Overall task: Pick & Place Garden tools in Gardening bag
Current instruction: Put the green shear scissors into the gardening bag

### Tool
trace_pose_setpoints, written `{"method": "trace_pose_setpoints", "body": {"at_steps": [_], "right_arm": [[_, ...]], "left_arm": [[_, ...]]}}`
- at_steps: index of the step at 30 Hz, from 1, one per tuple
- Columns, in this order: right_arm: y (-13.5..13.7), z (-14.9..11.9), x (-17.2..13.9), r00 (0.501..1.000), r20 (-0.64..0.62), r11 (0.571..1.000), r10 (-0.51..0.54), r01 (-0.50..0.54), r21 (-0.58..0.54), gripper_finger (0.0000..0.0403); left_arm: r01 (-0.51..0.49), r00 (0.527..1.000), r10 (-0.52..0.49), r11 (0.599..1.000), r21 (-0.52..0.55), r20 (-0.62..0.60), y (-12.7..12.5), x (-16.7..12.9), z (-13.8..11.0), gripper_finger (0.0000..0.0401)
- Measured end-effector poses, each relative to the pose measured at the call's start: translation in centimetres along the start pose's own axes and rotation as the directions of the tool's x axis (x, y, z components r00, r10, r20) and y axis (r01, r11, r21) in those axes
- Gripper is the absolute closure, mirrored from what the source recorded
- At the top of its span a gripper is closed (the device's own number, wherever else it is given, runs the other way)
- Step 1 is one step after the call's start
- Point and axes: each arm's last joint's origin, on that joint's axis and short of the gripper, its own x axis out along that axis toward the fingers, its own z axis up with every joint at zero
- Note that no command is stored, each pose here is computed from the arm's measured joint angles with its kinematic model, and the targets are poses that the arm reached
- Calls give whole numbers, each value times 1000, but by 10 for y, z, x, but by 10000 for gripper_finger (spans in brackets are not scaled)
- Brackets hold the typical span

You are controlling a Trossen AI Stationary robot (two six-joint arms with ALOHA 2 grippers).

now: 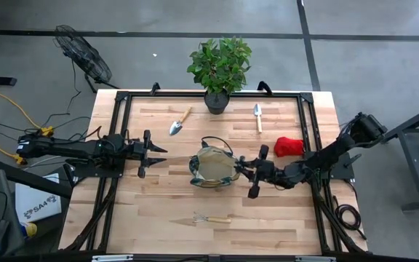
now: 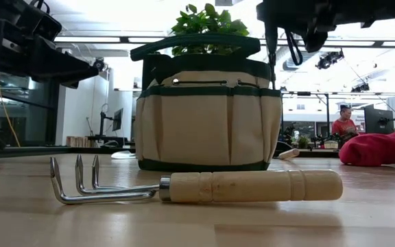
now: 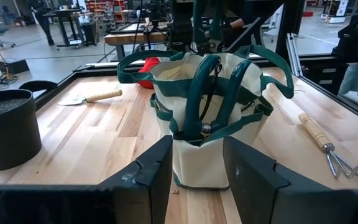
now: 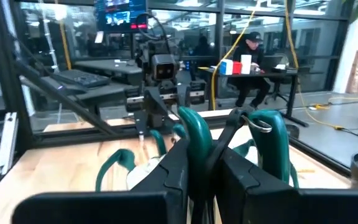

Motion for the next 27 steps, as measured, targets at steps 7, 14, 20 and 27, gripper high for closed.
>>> {"method": "trace_pose_setpoints", "body": {"at_steps": [7, 14, 20, 27], "right_arm": [[0, 0, -1, 1000, 1, 1000, -3, 3, -24, 365], [0, 7, -1, 998, 63, 999, 4, -2, -41, 365], [2, 6, -3, 999, 50, 999, 5, -3, -53, 365], [12, 6, -14, 999, 38, 998, -28, 30, -51, 365]], "left_arm": [[-1, 1000, 1, 1000, 0, 0, 0, 0, 0, 263], [-2, 1000, 2, 1000, -1, 0, 0, 0, 0, 263], [-3, 1000, 3, 1000, -4, 0, 0, 0, 0, 263], [-3, 1000, 3, 1000, -6, 0, 0, 0, 0, 263]]}}
